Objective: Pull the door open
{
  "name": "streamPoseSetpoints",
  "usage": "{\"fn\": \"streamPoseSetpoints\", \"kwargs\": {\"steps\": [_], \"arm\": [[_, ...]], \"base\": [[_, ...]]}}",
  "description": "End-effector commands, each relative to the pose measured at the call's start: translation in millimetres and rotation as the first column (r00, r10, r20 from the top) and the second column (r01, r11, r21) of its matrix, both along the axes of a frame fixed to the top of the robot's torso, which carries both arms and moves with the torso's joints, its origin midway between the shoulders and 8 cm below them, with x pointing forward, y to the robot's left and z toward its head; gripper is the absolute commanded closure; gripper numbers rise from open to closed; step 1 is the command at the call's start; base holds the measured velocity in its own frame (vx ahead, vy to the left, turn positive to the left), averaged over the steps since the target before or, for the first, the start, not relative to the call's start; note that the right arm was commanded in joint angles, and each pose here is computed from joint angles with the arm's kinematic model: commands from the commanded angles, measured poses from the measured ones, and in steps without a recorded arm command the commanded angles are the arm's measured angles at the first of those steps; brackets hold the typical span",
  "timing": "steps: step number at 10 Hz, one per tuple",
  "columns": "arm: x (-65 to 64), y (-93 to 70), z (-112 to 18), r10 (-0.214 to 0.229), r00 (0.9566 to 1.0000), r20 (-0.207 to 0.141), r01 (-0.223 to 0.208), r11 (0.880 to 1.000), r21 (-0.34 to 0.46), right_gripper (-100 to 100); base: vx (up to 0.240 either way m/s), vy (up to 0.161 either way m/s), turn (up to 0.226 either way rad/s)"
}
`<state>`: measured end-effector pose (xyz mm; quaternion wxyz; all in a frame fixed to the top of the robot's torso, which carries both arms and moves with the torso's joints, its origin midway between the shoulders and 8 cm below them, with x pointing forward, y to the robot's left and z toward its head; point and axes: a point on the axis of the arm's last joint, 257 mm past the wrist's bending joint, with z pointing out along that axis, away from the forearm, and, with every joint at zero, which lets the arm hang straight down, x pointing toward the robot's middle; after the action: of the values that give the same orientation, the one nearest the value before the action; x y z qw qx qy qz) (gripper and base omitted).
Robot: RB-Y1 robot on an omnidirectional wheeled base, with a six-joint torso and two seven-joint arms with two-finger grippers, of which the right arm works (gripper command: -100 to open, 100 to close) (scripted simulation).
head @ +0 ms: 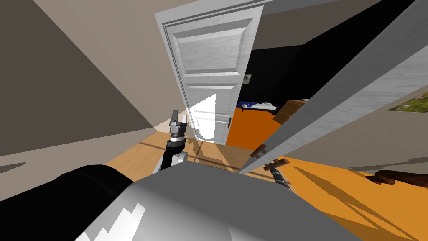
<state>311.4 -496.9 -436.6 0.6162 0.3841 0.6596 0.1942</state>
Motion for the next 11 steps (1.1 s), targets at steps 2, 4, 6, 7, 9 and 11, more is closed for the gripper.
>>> {"fn": "streamPoseSetpoints", "kwargs": {"steps": [2, 4, 6, 7, 9, 11], "arm": [[5.3, 4.1, 1.5, -0.003, 0.9998, 0.018, 0.002, 0.999, 0.051, 100], [5.3, 4.1, 1.5, -0.003, 0.9998, 0.018, 0.002, 0.999, 0.051, 100], [5.3, 4.1, 1.5, -0.003, 0.9998, 0.018, 0.002, 0.999, 0.051, 100], [5.3, 4.1, 1.5, -0.003, 0.9998, 0.018, 0.002, 0.999, 0.051, 100], [6.4, 5.1, 1.7, -0.003, 0.9997, 0.023, 0.002, 0.998, 0.065, 100], [6.4, 5.1, 1.7, -0.003, 0.9997, 0.023, 0.002, 0.998, 0.065, 100]], "base": [[-0.057, -0.092, 0.042], [-0.023, -0.036, 0.016], [0.003, 0.011, -0.006], [0.01, 0.005, -0.009], [-0.012, -0.027, 0.032], [-0.009, -0.008, 0.0]]}}
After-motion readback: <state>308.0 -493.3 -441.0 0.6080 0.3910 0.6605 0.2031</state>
